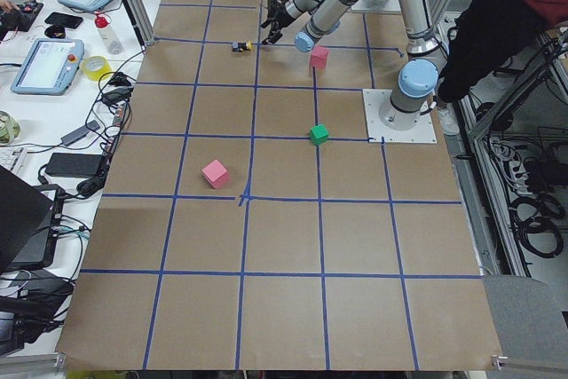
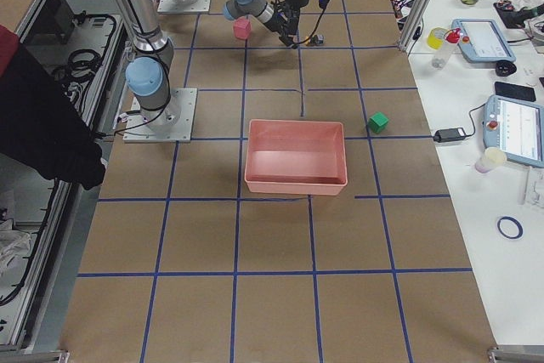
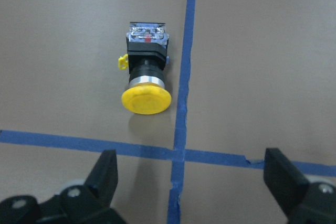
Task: Align button upright
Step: 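Lower the left gripper and grasp the button body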
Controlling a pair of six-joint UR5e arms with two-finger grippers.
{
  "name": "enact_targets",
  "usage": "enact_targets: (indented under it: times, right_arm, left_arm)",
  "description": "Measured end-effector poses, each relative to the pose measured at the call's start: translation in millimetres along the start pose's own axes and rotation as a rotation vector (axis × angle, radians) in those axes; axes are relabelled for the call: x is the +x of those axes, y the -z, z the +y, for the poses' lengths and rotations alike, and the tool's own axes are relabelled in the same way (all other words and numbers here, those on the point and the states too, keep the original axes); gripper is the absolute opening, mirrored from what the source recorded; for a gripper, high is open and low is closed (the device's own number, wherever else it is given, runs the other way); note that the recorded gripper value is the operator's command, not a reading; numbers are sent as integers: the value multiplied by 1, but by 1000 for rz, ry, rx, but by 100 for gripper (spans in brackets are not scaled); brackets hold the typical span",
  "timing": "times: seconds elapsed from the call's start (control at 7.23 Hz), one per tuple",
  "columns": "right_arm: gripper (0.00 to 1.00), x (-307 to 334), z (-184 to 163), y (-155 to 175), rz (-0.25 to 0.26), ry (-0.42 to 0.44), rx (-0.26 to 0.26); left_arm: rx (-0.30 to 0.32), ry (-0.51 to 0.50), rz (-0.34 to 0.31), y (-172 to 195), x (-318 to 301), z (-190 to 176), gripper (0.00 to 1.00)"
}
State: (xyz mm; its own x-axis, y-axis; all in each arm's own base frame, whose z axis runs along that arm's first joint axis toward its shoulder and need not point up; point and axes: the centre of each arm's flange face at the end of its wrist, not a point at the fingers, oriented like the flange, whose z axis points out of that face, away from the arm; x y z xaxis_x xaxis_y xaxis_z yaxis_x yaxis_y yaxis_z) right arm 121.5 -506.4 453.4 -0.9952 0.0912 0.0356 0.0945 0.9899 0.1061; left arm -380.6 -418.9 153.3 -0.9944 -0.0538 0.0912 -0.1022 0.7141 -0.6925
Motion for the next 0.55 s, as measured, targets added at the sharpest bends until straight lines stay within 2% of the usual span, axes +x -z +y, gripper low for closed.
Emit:
enact_targets:
  times: [0.55]
  right_arm:
    - [100, 2, 1, 4, 7, 5, 9]
  left_arm:
    - [30, -63, 0, -15, 0, -18, 97]
